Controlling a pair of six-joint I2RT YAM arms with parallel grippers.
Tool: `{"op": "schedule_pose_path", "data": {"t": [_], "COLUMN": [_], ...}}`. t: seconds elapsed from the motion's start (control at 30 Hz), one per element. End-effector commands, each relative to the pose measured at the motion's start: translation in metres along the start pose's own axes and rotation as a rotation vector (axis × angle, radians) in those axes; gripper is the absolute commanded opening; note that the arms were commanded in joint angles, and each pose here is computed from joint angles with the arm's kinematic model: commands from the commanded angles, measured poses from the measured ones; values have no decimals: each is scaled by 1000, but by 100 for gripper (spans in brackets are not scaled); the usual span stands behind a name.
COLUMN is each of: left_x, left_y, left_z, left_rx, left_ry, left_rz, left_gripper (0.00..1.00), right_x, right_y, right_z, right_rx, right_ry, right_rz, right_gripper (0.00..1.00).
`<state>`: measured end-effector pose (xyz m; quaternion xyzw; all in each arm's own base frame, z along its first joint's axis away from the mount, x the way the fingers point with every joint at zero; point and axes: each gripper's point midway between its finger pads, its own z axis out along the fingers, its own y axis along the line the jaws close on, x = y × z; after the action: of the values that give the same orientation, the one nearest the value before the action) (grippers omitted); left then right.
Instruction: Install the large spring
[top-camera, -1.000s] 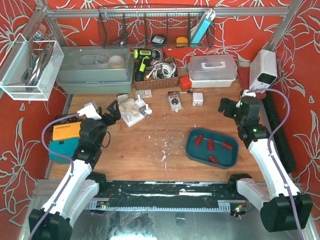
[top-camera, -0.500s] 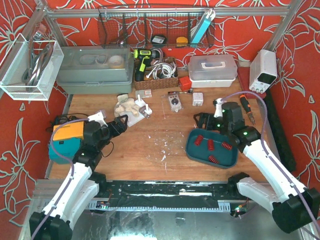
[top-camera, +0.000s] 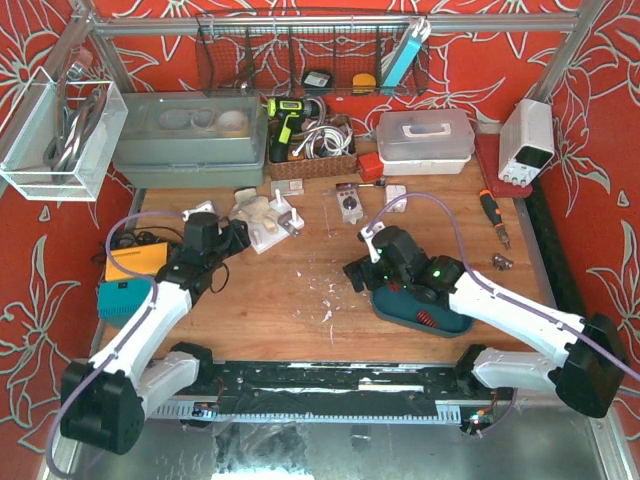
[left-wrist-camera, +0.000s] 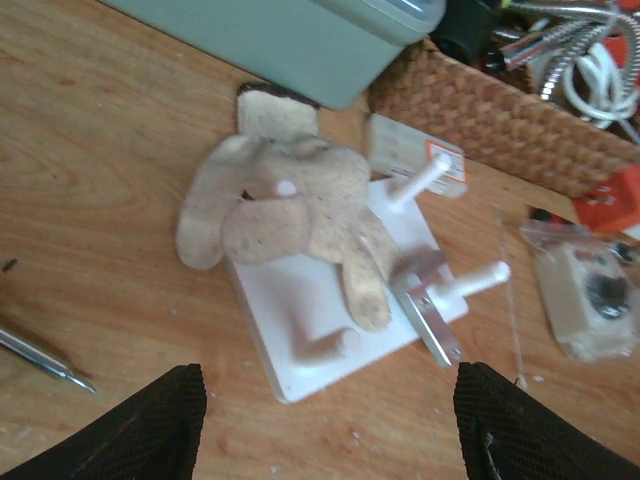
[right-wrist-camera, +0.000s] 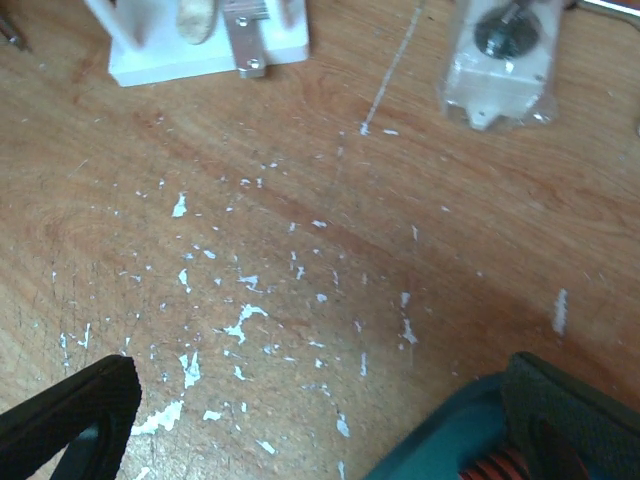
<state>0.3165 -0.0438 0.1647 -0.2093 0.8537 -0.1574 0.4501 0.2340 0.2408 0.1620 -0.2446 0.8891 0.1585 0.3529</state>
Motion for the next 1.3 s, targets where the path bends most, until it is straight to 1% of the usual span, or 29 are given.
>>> {"op": "schedule_pose_path", "data": {"t": [0.0,0.13,0.23,0.37,0.43,0.5,0.57,0.67,0.8,0.93,1.07,1.17,1.27], "left_x": [-10,-7,-2,3,4,4,3,3,2,-4,-12,-14,-14], "left_y": [14,11,15,25,25,27,29,27,30,23,18,17,23], "left_z": [17,39,57,70,75,78,83,92,99,99,100,104,107], "left_rx": [-129,-135,-169,-217,-204,-205,-203,-169,-162,-126,-107,-110,-140], "left_ry": [-6,53,108,136,131,127,131,146,152,133,116,123,129], "left_rz": [54,62,73,64,53,41,35,22,12,12,24,26,31], "left_gripper": [68,66,65,65,66,71,72,71,68,62,60,60,63], "right_x": [-1,1,-1,-4,-6,-6,-6,-6,-5,-4,-5,-5,-5], "right_y": [6,4,-7,-21,-25,-30,-33,-36,-39,-39,-40,-42,-43], "right_z": [10,15,7,-6,-13,-17,-20,-23,-22,-22,-22,-23,-24], "right_rx": [56,77,120,170,182,200,213,225,246,246,252,260,265], "right_ry": [-53,-94,-149,-234,-271,-295,-312,-322,-311,-313,-312,-312,-315], "right_rz": [-100,-92,-81,-56,-41,-31,-26,-22,-25,-24,-26,-26,-26], "right_gripper": [99,99,99,99,99,99,99,99,99,99,99,99,99]}}
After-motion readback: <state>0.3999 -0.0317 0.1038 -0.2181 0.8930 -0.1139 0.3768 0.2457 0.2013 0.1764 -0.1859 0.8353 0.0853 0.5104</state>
